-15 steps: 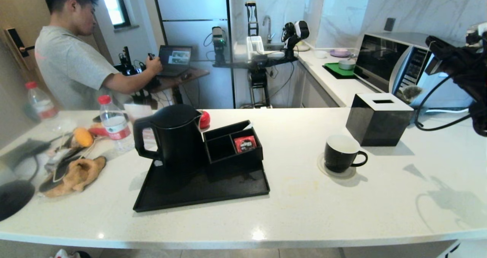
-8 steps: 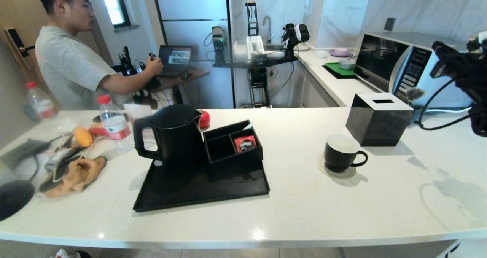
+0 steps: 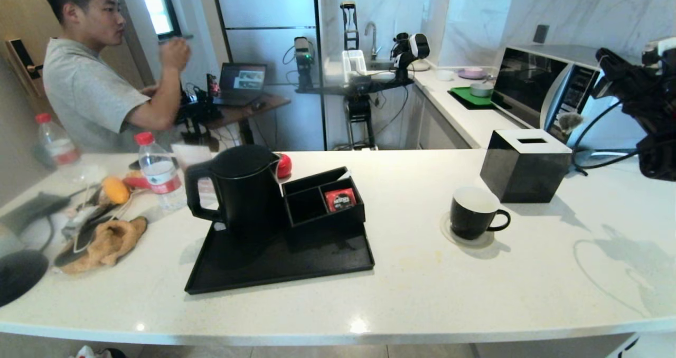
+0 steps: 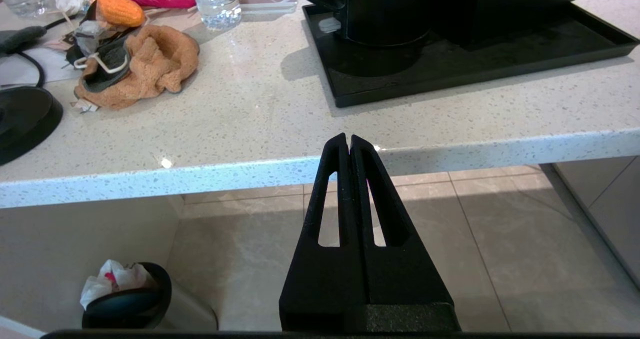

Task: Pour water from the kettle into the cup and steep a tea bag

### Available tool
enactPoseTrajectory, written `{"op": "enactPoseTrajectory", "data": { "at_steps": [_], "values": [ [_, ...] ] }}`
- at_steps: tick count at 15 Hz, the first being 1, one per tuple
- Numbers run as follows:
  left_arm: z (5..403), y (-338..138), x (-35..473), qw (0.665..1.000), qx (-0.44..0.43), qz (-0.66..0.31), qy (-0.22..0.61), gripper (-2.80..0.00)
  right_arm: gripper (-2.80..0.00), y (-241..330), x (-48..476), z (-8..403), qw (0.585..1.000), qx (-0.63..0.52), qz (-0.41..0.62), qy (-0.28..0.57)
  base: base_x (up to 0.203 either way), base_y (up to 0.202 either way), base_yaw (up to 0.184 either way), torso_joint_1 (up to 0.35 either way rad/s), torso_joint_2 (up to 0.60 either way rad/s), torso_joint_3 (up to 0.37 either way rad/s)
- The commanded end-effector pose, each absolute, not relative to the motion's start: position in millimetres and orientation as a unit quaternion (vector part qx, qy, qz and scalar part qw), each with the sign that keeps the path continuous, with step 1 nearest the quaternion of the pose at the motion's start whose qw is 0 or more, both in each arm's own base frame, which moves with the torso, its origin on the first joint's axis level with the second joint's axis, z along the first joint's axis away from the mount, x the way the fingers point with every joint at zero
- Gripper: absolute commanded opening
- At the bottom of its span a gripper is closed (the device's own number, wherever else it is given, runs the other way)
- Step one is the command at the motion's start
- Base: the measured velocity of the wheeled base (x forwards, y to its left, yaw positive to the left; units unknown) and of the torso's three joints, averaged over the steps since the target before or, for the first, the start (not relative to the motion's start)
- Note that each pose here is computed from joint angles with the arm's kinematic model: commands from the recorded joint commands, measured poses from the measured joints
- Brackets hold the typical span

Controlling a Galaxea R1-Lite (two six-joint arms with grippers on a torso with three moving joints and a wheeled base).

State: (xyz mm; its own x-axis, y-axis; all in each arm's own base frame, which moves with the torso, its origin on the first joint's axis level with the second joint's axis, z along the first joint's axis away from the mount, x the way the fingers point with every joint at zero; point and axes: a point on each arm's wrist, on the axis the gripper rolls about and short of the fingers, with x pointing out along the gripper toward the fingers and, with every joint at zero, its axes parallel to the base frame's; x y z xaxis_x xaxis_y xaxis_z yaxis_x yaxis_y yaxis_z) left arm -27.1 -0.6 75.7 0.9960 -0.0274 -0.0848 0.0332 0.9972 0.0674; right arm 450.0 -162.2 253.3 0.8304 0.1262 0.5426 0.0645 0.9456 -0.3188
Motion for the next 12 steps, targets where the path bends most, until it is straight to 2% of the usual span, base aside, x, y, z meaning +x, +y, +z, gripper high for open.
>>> {"op": "enactPoseTrajectory", "data": {
  "at_steps": [1, 6, 12],
  "values": [
    [75.6, -0.7, -27.2, 0.998, 0.035, -0.015, 0.042, -2.8, -2.8, -164.8, 460.3, 242.1, 0.943, -0.164, 0.019, -0.29, 0.0, 0.0, 0.0, 0.0, 0.0, 0.0],
    [75.6, -0.6, -27.2, 0.998, 0.035, -0.015, 0.042, -2.8, -2.8, -165.2, 471.5, 220.8, 0.947, -0.158, 0.023, -0.278, 0.0, 0.0, 0.0, 0.0, 0.0, 0.0],
    [75.6, -0.6, -27.2, 0.998, 0.034, -0.015, 0.042, -2.8, -2.8, -138.3, 481.3, 217.9, 0.947, -0.15, 0.05, -0.281, 0.0, 0.0, 0.0, 0.0, 0.0, 0.0]
  ]
}}
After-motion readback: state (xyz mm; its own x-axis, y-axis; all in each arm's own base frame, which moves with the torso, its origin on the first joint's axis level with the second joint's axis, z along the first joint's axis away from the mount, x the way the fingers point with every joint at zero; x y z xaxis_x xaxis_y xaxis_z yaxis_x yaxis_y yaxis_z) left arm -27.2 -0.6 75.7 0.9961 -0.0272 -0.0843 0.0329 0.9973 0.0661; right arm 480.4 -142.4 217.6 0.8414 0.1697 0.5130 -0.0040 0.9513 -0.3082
